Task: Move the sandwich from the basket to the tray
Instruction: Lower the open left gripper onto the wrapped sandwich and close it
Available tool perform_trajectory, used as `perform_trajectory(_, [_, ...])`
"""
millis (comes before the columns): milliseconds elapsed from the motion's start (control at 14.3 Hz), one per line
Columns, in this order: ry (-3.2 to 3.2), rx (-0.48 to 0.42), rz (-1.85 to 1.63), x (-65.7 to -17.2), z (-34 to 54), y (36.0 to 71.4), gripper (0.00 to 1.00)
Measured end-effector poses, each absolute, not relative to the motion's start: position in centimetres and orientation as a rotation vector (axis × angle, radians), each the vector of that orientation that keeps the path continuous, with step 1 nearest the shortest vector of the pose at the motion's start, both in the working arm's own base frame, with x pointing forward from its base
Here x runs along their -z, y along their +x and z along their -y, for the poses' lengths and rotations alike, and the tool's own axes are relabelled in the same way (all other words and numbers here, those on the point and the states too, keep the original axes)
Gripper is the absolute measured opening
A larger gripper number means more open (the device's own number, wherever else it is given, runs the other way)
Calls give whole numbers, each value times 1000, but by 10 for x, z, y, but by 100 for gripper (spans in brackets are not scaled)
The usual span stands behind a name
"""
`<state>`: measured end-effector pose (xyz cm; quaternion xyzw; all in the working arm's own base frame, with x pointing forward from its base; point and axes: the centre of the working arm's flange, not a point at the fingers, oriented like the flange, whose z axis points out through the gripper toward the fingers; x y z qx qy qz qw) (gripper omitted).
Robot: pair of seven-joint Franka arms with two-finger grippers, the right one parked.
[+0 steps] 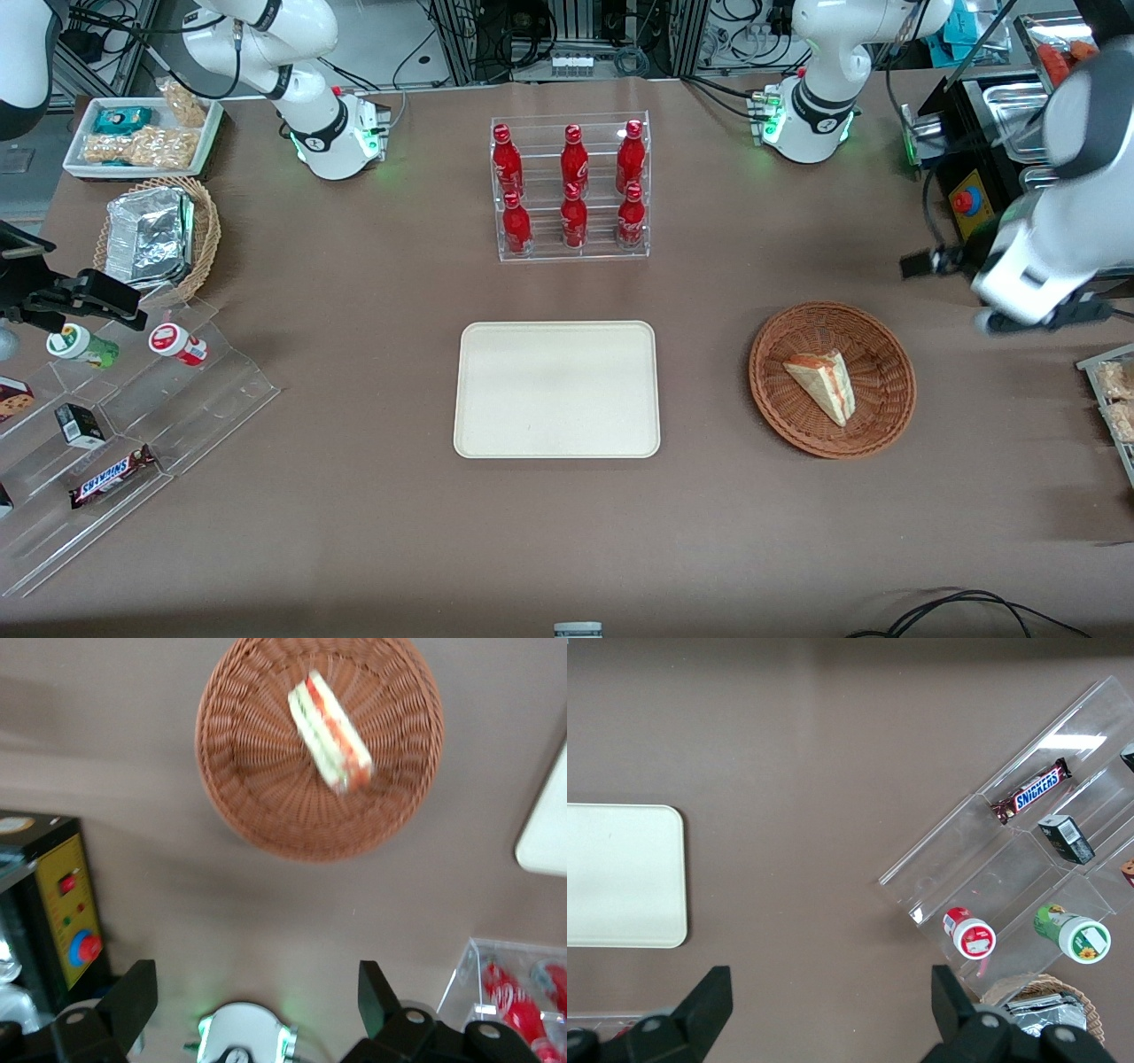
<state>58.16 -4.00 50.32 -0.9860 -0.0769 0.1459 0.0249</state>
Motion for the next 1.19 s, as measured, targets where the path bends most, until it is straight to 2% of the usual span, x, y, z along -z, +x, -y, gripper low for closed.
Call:
perform_trajectory(280, [-2982,-402,626,-420,44,623,100])
perform_trajectory(490, [-2945,-379,789,-360,47,638,100])
perform_trajectory(769, [-2949,-271,900,-299,57,627,100])
perform_trajectory(1189, [-2941,-255,924,-271,75,610,100])
